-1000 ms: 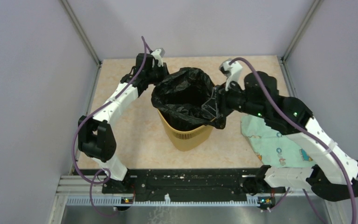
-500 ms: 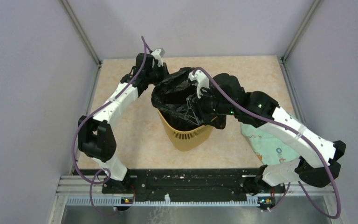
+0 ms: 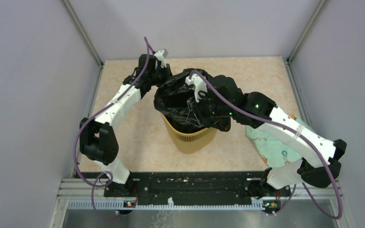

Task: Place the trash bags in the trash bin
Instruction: Place the trash bag in the trash bin.

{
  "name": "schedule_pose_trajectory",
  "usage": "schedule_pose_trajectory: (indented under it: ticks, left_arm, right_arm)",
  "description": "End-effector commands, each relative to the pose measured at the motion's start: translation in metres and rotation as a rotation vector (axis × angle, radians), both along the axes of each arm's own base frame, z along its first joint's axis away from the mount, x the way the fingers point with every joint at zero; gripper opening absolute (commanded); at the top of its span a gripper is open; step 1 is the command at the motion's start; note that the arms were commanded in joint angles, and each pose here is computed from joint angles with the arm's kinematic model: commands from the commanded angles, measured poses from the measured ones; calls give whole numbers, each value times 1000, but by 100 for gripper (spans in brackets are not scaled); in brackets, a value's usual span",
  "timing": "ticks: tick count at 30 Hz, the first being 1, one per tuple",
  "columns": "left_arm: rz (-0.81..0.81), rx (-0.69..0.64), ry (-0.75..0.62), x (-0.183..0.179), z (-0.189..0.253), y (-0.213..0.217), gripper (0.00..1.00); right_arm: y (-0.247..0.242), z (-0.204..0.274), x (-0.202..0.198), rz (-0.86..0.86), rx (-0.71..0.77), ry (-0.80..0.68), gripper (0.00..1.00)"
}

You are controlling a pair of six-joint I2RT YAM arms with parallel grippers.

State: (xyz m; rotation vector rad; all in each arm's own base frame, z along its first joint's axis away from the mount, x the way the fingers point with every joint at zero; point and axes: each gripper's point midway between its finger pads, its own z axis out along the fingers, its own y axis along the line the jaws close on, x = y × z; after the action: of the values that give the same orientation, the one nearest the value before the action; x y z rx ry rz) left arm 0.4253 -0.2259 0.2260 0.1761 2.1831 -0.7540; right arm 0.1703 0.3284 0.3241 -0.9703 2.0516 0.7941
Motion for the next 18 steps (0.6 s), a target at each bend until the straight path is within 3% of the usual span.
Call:
schedule_pose_trajectory:
  ticks: [1, 4, 18]
  left_arm:
    - [-28, -34, -69, 5, 24, -11, 19]
    - [-29, -34, -70, 5, 25, -11, 19]
    - [-21, -33, -70, 5, 24, -10, 19]
  right_arm:
    - [9, 39, -16, 54, 109, -38, 10]
    - [10, 45, -25, 75, 136, -30, 0]
    - [6, 54, -52, 121, 201, -2, 0]
